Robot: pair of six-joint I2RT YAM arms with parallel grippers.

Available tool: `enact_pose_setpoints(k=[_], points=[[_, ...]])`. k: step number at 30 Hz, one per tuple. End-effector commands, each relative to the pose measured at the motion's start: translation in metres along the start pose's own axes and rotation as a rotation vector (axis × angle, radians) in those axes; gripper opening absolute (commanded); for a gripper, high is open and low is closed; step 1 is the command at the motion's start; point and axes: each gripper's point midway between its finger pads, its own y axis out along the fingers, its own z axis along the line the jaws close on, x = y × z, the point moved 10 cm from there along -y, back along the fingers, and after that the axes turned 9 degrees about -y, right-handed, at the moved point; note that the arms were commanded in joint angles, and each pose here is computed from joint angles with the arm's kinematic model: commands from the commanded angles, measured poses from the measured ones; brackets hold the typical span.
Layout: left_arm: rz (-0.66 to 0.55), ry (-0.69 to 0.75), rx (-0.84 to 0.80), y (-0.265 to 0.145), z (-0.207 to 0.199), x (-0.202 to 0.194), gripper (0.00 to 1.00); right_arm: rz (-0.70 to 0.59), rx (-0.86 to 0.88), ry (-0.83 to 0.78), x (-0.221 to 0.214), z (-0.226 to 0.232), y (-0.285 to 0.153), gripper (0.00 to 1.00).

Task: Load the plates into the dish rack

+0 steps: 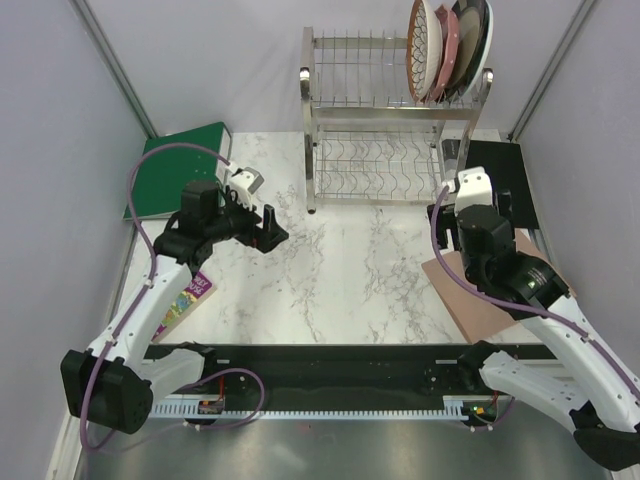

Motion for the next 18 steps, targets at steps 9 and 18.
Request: enact_pose_setpoints(k=[9,18], points=[[-0.058,0.038,0.002,-0.002,-0.004,0.019,1.00,-0.026,-0.017,0.049,0.001,-0.009,-0.008,0.98],[-0.083,0.072,0.009,-0.008,-0.005,0.022,1.00,-0.030,-0.045,0.049,0.024,-0.007,0.003,0.98]])
